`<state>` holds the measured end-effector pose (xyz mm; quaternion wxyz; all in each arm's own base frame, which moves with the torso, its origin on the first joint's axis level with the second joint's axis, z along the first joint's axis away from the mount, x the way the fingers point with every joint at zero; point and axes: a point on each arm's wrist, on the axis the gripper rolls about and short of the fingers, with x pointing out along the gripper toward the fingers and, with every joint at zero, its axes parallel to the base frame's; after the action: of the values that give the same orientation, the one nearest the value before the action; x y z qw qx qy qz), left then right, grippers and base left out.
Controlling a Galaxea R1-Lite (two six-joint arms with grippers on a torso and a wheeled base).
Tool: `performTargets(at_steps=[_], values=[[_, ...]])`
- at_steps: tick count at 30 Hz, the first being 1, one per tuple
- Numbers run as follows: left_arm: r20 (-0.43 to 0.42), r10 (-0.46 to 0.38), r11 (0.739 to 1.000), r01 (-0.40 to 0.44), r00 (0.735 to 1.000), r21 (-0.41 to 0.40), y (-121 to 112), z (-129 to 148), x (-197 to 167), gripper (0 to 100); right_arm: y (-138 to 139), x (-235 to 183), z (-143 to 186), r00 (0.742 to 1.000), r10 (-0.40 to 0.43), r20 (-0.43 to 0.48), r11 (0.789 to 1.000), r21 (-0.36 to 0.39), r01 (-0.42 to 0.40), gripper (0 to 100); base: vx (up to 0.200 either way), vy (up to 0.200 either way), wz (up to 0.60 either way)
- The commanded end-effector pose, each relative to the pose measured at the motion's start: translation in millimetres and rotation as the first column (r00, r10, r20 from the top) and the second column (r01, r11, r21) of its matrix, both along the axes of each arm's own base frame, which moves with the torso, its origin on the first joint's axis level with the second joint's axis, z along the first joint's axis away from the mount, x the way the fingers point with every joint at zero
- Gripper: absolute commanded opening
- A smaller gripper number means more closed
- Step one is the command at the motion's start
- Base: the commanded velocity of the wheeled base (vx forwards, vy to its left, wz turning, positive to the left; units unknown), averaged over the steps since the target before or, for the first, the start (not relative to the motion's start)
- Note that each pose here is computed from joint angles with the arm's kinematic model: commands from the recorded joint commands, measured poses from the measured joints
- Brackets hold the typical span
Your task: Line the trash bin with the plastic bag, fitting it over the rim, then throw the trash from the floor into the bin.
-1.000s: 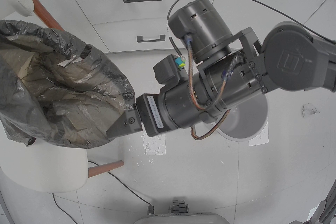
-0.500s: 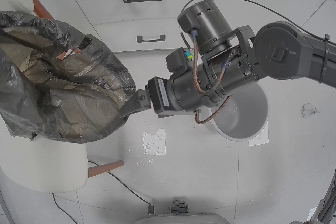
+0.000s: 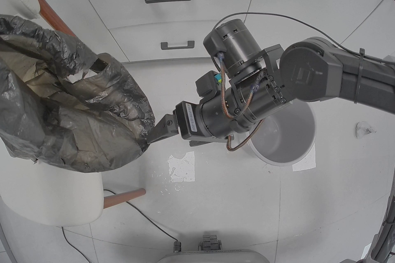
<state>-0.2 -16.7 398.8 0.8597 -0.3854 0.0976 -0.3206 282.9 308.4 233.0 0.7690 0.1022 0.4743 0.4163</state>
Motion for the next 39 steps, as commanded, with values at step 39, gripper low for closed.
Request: performTargets(at_steps=[39], values=[[0.073,-0.027,0.990,0.037,0.997,-0.137,1,3,6,0,-158,-73,82,0.831,0.494,0.254,0.797,0.249,-0.550,100,0.000,0.000,0.00]])
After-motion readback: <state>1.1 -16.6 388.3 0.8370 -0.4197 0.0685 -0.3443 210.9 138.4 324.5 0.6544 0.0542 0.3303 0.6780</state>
